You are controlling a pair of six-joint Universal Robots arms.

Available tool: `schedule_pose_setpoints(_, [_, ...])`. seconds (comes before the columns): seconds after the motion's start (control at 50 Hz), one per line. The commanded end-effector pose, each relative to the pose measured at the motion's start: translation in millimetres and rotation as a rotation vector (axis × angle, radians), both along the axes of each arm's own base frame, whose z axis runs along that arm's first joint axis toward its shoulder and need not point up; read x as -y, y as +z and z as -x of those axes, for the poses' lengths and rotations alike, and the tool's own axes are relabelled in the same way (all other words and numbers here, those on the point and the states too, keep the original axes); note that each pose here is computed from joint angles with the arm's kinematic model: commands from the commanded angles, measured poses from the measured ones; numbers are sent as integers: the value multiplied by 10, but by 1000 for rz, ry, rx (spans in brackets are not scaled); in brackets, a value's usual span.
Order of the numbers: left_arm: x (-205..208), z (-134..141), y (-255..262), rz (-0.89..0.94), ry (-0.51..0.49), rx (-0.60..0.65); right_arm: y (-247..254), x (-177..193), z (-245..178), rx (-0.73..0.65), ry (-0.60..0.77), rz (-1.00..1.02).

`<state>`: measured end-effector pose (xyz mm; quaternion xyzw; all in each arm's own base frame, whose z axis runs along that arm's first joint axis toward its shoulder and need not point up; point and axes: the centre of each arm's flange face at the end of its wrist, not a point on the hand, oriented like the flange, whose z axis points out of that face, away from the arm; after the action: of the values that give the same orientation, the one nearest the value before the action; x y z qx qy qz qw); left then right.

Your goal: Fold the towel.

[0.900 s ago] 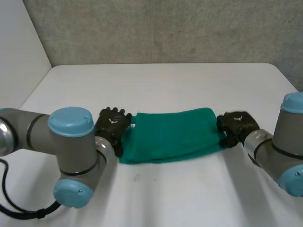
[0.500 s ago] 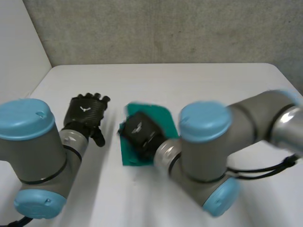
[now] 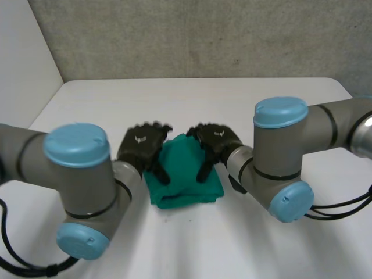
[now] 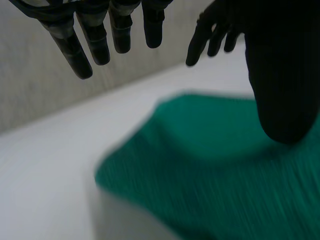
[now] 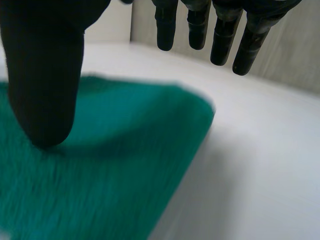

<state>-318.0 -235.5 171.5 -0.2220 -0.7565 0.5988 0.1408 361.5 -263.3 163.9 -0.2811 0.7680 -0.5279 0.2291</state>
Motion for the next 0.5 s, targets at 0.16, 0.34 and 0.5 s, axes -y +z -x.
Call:
schedule_pose_setpoints(0.16, [-42,-162,-287,-150,102,175,-162,69,108,-134,-19,-65])
schedule_pose_setpoints(0.34, [36,-124,788,77,44,-43,991,174,437,59,-223,285])
schedule_pose_setpoints(0.5, [63,-470,1741,256,123,-164,1652,162,887,89,-418,481])
